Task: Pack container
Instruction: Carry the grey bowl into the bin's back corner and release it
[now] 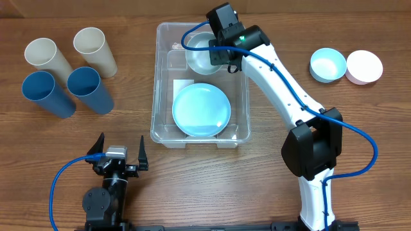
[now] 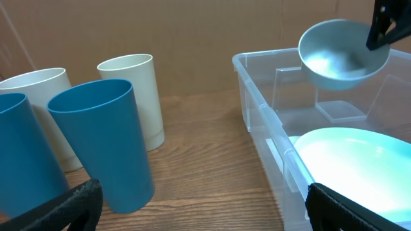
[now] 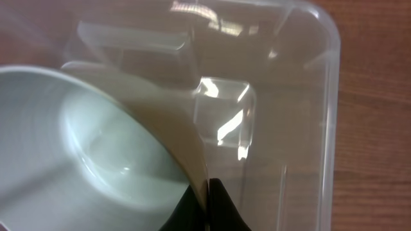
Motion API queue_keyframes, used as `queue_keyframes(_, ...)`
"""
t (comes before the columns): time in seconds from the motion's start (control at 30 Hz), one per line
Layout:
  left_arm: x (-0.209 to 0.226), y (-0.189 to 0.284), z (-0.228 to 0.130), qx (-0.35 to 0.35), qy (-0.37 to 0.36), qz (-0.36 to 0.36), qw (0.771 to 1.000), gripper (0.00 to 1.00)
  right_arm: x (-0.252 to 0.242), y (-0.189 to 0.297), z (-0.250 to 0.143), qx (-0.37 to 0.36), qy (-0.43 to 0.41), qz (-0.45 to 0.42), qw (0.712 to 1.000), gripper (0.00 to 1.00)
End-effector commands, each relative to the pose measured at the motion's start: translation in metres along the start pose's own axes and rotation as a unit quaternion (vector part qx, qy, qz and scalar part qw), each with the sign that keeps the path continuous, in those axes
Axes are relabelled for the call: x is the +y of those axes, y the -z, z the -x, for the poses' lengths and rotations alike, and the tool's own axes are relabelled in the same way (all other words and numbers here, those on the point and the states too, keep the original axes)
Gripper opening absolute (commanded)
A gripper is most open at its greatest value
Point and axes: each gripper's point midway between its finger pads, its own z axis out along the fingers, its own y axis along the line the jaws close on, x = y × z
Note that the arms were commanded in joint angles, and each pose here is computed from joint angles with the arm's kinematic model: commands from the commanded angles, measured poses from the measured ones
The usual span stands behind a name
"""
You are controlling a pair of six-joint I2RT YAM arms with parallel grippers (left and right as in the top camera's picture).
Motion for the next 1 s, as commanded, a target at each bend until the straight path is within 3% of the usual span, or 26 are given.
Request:
queue_keyframes(0.0,0.000,0.000,0.000,-0.002,-0.001,-0.003,1.000,1.00,-0.014,-0.001,0.012,-0.035,0.015,-0.036,0.999,0.04)
queue_keyframes(0.4,0.000,0.000,0.000,-0.002,-0.001,-0.002,1.000,1.00,-0.031,-0.059,-0.010,0.002,0.011,-0.065,0.998,0.04)
queue_keyframes(0.47,0.000,0.000,0.000,-0.002,-0.001,-0.003,1.000,1.00,-0.031,-0.059,-0.008,-0.002,0.010,-0.065,0.998,0.17)
queue_keyframes(0.5,0.000,0.000,0.000,-0.002,-0.001,-0.003,1.000,1.00,-0.030,-0.059,-0.007,-0.004,0.010,-0.064,0.998,0.30)
queue_keyframes(0.57,0.000,0.000,0.000,-0.002,-0.001,-0.003,1.000,1.00,-0.030,-0.059,-0.006,-0.006,0.011,-0.063,0.998,0.40)
queue_keyframes(0.77,0.000,0.000,0.000,-0.002,-0.001,-0.003,1.000,1.00,-0.019,-0.046,0.003,-0.013,0.039,-0.054,0.998,0.44)
queue_keyframes(0.97,0.000,0.000,0.000,-0.002,-0.001,-0.003,1.000,1.00,-0.004,0.037,0.042,-0.052,-0.003,-0.030,0.998,0.46)
